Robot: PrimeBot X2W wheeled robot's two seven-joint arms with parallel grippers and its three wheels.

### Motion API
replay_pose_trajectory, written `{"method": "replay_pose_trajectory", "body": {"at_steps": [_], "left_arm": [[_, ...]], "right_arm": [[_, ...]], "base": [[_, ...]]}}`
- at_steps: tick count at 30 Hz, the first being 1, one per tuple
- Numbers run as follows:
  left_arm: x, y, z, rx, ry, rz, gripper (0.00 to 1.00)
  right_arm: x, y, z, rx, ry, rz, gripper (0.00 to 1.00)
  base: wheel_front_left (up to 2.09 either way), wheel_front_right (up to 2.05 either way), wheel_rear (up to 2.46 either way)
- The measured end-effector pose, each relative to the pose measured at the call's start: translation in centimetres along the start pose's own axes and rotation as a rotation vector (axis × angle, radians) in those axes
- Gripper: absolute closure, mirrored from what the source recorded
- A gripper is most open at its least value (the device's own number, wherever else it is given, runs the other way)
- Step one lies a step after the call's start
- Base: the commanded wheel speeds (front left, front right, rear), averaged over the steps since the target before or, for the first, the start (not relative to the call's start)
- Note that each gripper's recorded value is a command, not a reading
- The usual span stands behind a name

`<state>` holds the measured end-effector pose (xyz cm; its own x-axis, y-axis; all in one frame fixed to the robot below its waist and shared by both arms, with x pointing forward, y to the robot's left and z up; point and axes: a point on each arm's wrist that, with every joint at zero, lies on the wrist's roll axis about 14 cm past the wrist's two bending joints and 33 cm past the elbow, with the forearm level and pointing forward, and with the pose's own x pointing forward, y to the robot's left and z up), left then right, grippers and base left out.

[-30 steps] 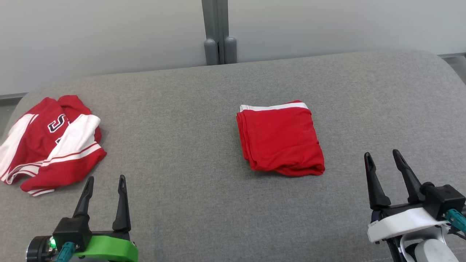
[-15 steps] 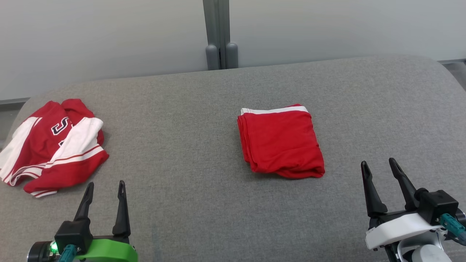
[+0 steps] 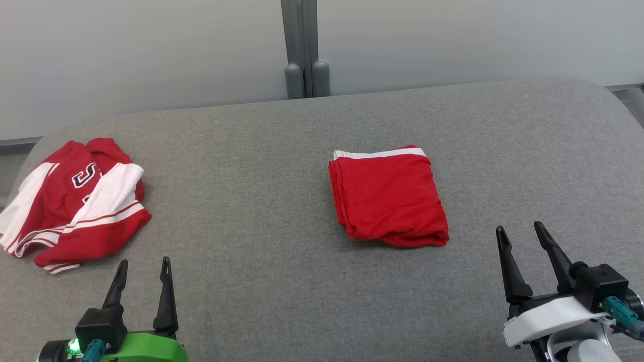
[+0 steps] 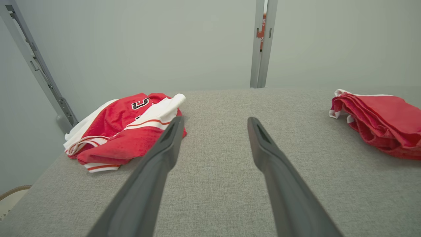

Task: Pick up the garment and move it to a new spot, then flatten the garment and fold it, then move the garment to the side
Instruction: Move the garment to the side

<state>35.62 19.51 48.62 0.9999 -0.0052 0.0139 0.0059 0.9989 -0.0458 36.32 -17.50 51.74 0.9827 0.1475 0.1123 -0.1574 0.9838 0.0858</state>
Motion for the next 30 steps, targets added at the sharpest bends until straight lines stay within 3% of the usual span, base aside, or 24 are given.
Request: {"method": "replay_pose_trajectory", "body": {"at_steps": [15, 26, 30], "left_arm": [[-0.2, 0.4, 0.0, -0.002, 0.004, 0.013, 0.00], [1.1, 0.1, -0.6, -0.013, 0.020, 0.010, 0.00], [1.9, -0.3, -1.4, -0.027, 0.041, 0.009, 0.00]], "right_arm": [[0.7, 0.5, -0.2, -0.012, 0.009, 0.019, 0.00], [7.8, 1.6, 1.3, -0.087, 0.004, 0.111, 0.00], [10.8, 1.6, -0.1, -0.117, 0.069, 0.130, 0.00]], "base": [[0.00, 0.00, 0.00], [0.00, 0.00, 0.00], [0.00, 0.00, 0.00]]}}
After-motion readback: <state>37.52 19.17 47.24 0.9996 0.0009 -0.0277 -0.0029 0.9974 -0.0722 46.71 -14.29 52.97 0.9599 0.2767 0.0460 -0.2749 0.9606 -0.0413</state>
